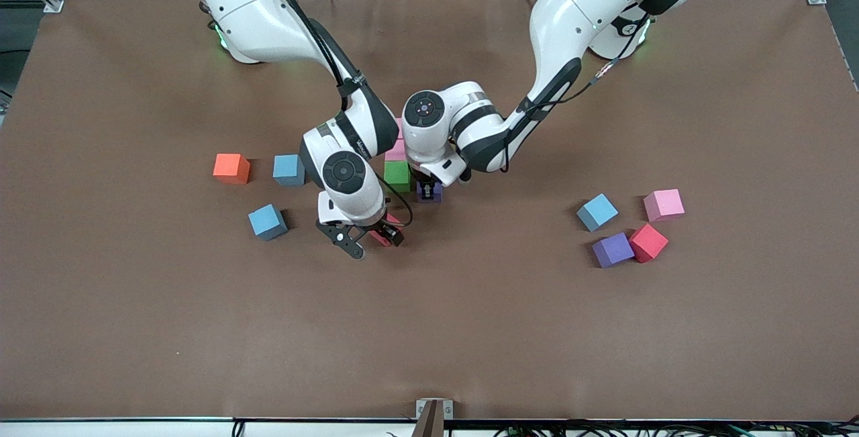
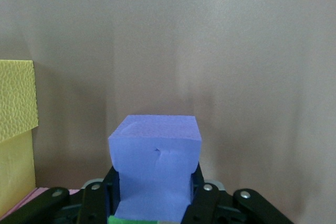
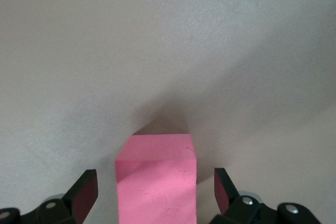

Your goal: Arrange 11 blocks into digit 3

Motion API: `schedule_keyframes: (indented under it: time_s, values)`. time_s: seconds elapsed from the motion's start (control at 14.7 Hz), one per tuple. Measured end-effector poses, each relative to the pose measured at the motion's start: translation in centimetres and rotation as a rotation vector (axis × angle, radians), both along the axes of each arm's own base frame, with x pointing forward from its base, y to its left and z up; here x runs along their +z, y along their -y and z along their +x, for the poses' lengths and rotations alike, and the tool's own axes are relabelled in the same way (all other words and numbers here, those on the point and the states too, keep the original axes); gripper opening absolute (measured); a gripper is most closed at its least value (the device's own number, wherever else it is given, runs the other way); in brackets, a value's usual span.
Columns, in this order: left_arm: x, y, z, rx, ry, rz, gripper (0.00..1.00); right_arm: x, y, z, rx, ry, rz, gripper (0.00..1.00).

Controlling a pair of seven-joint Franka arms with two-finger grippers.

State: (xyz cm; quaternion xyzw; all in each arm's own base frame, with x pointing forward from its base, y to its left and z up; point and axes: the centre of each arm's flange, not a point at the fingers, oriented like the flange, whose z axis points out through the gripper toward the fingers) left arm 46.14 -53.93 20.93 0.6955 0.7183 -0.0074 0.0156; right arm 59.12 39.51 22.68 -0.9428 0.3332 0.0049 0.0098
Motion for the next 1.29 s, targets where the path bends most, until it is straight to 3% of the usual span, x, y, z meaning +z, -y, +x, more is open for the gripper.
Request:
schedule_keyframes:
  time_s: [0.34, 0.48, 0.54, 0.88, 1.09, 1.29]
  values:
    - [0.0, -0.8, 0.2, 0.007, 0.009, -0.018, 0.53, -0.8, -0.3, -0.3, 0.004, -0.012, -0.002, 0.83]
    - [0.1, -1.7, 0.6, 0.016, 0.011, -0.018, 0.53, -0.7, -0.4, -0.4, 0.004, -0.011, -0.001, 0.62]
    - [0.1, -2.1, 0.8, 0.019, 0.012, -0.02, 0.53, -0.6, -0.4, -0.3, 0.004, -0.01, 0.0, 0.58]
    - [0.2, -3.0, 1.1, 0.027, 0.018, -0.024, 0.53, 0.0, 1.6, 0.6, 0.086, -0.027, -0.014, 0.53]
    - [0.1, -3.0, 0.9, 0.024, 0.016, -0.022, 0.53, 4.0, 6.3, 2.5, 0.153, -0.066, -0.02, 0.53]
    - [0.2, -2.4, 0.2, 0.011, 0.014, -0.025, 0.53, 8.9, 10.9, 3.2, 0.175, -0.07, -0.003, 0.53]
